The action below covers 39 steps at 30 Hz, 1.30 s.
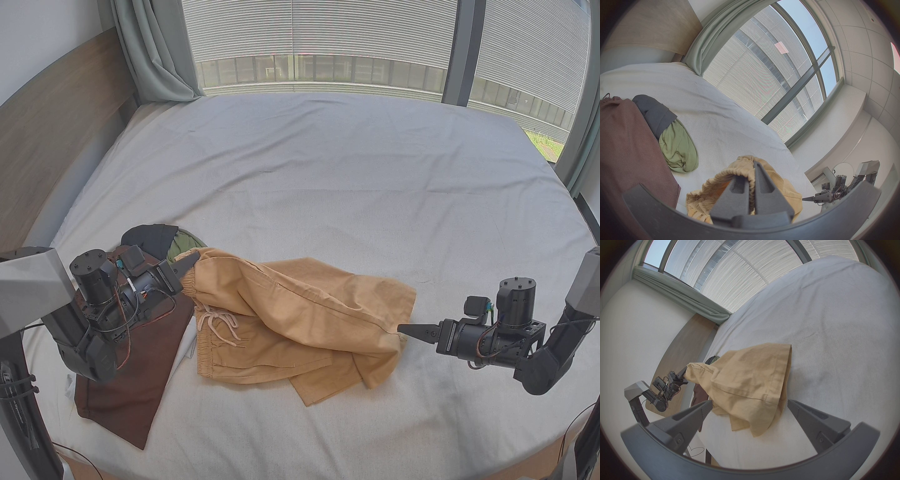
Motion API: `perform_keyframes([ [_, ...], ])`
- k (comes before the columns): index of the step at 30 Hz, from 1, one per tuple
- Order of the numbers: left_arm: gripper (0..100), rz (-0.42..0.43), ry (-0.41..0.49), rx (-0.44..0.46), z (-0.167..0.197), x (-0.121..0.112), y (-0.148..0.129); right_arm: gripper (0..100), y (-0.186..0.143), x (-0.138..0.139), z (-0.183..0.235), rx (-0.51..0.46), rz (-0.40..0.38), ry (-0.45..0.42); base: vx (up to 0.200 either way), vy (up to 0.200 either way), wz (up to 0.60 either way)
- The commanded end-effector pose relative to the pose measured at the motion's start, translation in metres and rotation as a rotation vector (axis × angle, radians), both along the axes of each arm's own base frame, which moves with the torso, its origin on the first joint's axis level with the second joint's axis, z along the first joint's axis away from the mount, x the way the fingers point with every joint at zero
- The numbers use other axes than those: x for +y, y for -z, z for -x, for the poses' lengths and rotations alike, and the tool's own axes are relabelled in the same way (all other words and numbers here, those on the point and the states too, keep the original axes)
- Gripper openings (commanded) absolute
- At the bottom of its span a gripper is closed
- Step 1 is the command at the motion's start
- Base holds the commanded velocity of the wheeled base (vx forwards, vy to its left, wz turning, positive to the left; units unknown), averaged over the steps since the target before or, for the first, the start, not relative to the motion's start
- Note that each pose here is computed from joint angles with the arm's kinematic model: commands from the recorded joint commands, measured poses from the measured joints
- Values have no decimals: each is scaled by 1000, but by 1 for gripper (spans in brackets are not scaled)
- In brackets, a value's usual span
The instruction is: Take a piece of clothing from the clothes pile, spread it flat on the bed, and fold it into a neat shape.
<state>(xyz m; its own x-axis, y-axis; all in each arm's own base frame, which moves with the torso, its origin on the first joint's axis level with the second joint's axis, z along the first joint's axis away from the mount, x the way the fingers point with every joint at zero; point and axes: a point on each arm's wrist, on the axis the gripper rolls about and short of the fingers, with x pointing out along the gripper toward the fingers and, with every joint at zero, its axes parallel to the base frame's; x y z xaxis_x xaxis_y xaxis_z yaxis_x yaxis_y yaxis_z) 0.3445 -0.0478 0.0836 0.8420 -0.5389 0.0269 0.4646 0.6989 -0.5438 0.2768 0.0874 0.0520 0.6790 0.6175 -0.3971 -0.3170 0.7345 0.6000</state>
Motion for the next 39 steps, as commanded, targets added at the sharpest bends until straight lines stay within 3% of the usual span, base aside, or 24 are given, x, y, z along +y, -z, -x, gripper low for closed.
perform_keyframes([
  [1, 0, 0, 0, 1, -1, 0, 1, 100, 19, 2, -5, 47, 8, 1, 0, 0, 0],
  [9, 0, 1, -2, 0, 0, 1, 0, 100, 32, 14, -9, 54, -61, -1, 0, 0, 0],
  [21, 0, 1, -2, 0, 0, 1, 0, 100, 43, 19, -15, 56, -75, -3, 0, 0, 0],
  [29, 0, 1, 0, 0, 0, 0, 0, 100, 36, 25, -17, 5, -153, 1, 0, 0, 0],
  [39, 0, 1, 0, 7, -2, 0, 3, 100, 27, 18, -3, -17, -204, -117, 0, 0, 0],
])
